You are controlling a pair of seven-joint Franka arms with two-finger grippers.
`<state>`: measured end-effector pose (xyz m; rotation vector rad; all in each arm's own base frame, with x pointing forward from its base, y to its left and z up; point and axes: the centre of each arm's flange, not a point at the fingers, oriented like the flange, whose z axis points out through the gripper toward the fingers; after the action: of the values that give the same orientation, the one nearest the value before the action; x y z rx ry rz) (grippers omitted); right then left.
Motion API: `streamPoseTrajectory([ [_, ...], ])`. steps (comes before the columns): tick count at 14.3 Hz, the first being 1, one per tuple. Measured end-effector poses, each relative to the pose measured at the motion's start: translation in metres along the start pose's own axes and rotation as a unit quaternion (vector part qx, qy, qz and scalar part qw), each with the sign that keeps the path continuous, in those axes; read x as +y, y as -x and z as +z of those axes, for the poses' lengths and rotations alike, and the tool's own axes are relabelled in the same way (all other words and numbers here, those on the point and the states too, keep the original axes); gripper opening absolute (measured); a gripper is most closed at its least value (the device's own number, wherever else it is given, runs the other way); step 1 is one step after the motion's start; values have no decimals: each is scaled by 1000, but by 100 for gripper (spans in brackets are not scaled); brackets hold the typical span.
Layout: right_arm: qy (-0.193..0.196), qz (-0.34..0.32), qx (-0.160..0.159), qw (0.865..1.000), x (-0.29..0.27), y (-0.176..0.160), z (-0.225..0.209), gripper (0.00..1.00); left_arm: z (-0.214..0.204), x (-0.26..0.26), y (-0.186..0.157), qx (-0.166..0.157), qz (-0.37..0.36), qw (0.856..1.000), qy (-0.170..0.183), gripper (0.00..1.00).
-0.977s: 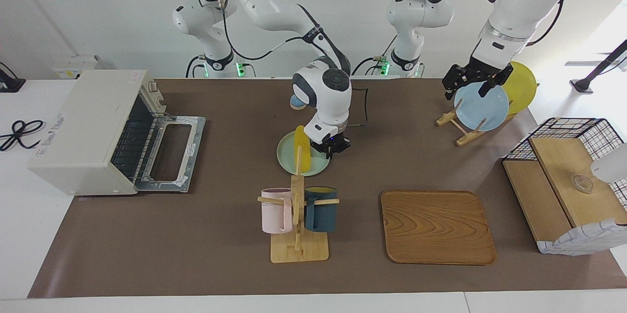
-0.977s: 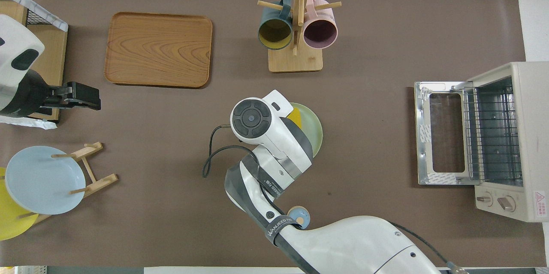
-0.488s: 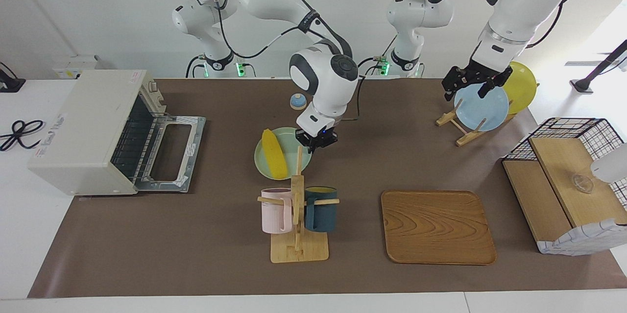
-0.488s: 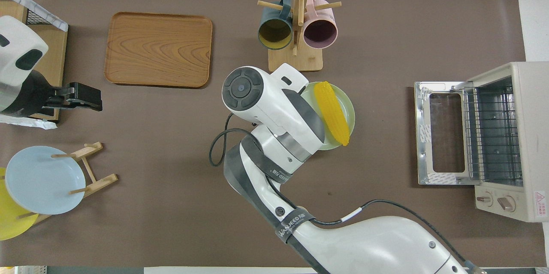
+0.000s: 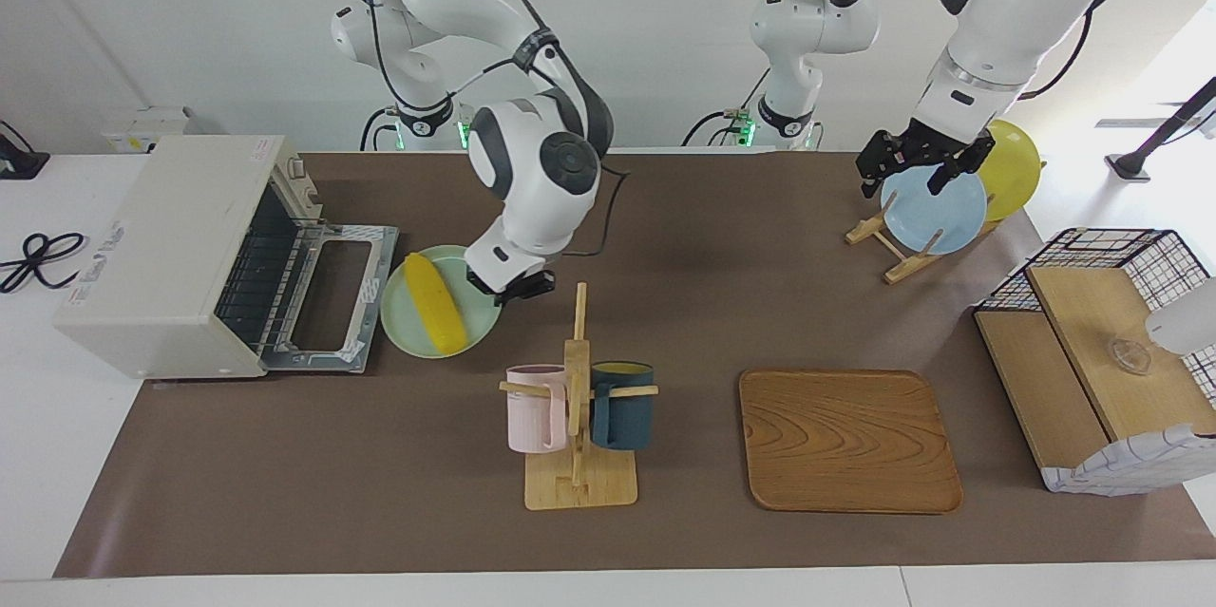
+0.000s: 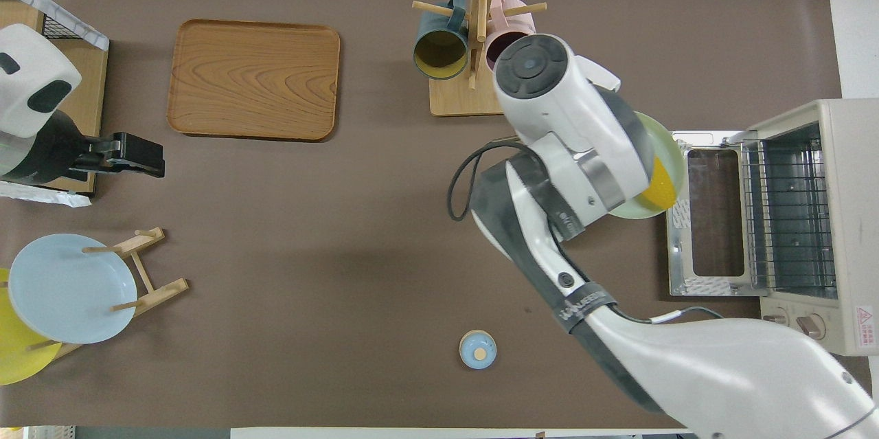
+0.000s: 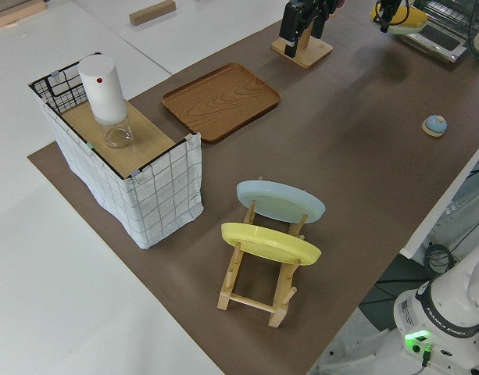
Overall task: Put corn in oven
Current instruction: 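Carry the plate with corn into the open toaster oven with the right gripper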
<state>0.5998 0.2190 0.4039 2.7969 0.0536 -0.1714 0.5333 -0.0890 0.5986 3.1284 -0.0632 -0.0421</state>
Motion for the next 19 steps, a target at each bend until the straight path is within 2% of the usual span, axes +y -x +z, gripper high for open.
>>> streamPoseTrajectory([
  [2,-12,-4,-16,1000,78,4,9,3,0,0,0,0,4,1000,0,100],
  [4,-22,-1,-30,999,130,15,21,3,0,-1,0,0,7,1000,0,100],
  [9,-31,-4,-39,999,147,35,62,3,0,0,0,0,10,1000,0,100],
  [15,-47,-16,-63,997,211,45,96,3,-2,1,0,2,11,1000,0,100],
  [19,-54,-15,-55,997,217,55,118,3,-2,-2,0,2,9,1000,0,100],
])
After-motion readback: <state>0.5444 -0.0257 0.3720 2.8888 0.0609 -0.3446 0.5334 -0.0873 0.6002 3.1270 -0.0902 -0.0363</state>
